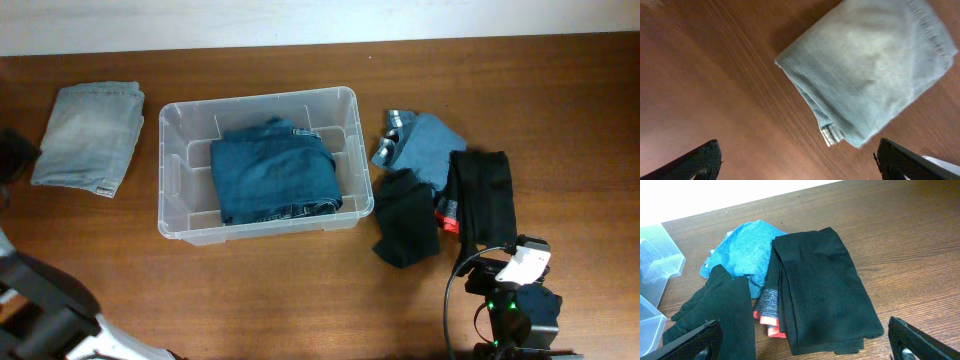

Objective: Pack container
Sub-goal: 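Move the left gripper to the light-blue jeans and grasp them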

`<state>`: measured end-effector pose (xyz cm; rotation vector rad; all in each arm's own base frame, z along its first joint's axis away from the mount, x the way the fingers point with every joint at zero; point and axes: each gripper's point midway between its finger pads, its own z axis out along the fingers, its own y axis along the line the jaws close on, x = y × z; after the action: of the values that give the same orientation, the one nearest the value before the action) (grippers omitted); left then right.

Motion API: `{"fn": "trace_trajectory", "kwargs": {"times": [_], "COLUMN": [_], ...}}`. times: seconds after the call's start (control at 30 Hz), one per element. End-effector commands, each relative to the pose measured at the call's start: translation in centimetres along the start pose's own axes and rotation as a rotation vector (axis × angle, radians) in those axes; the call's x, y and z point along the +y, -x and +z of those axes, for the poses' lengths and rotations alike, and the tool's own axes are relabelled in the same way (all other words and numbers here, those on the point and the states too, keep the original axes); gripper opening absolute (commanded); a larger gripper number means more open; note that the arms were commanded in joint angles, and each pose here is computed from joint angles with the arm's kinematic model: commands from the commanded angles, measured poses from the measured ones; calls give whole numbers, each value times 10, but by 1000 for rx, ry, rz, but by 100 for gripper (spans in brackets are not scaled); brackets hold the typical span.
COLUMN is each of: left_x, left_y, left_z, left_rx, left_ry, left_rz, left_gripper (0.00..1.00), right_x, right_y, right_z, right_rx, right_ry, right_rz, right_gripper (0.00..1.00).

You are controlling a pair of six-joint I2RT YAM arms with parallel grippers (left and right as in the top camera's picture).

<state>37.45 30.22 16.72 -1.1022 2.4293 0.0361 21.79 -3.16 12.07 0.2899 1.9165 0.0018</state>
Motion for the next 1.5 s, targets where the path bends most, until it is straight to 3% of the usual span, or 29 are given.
{"fn": "trace_trajectory", "kwargs": {"times": [0.0, 0.23, 0.37, 0.53, 0.77, 1.1, 1.23, 1.47], "left_x": [9, 29, 30, 6, 3, -12, -18, -29], "left_y": [-8, -8, -8, 0, -5, -41, -44, -39], "left_z": [44, 104, 124, 136, 155, 196, 200, 192], "left_rx": [93, 119, 108, 66, 72, 181, 190, 176], "left_ry": [-202, -410, -428, -556, -541, -585, -592, -673], "left_rz": [-59, -164, -156, -104, -90, -124, -122, -116], "left_gripper": [99, 99, 99, 99, 99, 95, 79, 25], "right_x": [-1, -1, -1, -1, -1, -1, -1, -1], "right_y": [-2, -2, -2, -2, -2, -2, -2, -2], "right_z": [0, 0, 0, 0, 0, 0, 0, 0], "right_rx": [0, 0, 0, 0, 0, 0, 0, 0], "right_ry": [-1, -1, -1, -1, -1, -1, -1, -1], "right_rz": [11, 11, 11, 11, 11, 11, 11, 11], "right_gripper": [98, 98, 98, 98, 98, 98, 98, 98]}}
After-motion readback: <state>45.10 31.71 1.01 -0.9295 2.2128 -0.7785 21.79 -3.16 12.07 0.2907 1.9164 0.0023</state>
